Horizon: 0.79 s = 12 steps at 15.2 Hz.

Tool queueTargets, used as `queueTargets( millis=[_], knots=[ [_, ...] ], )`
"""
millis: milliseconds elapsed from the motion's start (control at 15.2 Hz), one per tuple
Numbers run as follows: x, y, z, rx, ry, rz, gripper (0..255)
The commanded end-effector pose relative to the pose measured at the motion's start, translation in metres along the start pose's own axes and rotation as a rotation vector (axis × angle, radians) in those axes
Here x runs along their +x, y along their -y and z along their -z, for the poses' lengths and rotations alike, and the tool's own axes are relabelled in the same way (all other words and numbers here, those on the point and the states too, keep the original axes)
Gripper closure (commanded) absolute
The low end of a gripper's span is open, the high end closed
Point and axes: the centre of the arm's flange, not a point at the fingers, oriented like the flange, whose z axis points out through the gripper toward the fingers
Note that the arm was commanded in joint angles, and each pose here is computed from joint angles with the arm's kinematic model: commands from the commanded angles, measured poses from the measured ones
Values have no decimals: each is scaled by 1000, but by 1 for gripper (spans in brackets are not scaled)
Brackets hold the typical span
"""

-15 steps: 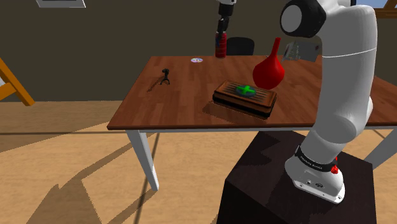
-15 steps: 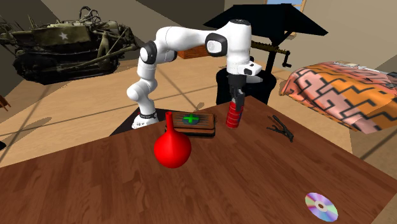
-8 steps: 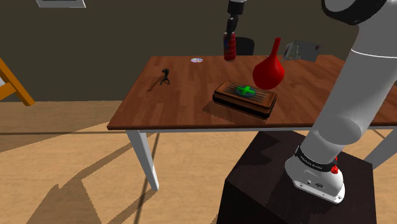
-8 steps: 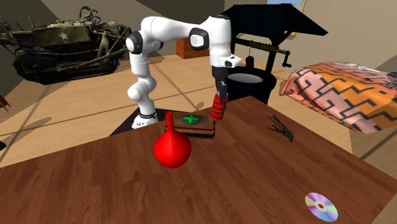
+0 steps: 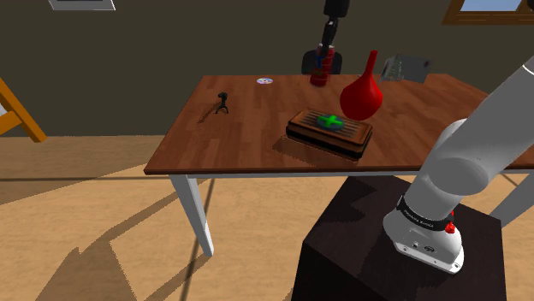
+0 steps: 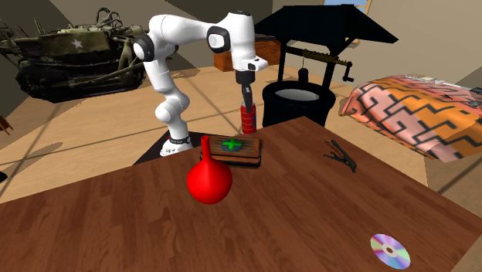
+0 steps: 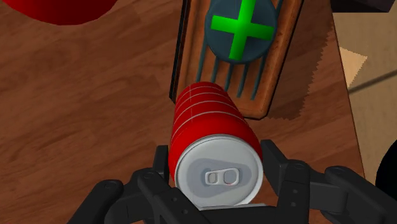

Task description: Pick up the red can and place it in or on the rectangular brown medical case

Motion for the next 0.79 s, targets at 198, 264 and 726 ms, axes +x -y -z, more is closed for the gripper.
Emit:
queueTargets(
  millis=[198,264,726],
  knots=[
    [-48,47,15,-1,-1,0,255],
    [-57,56,18,-1,-1,0,255],
    [-77,73,-2,-1,-1,0,255]
  ],
)
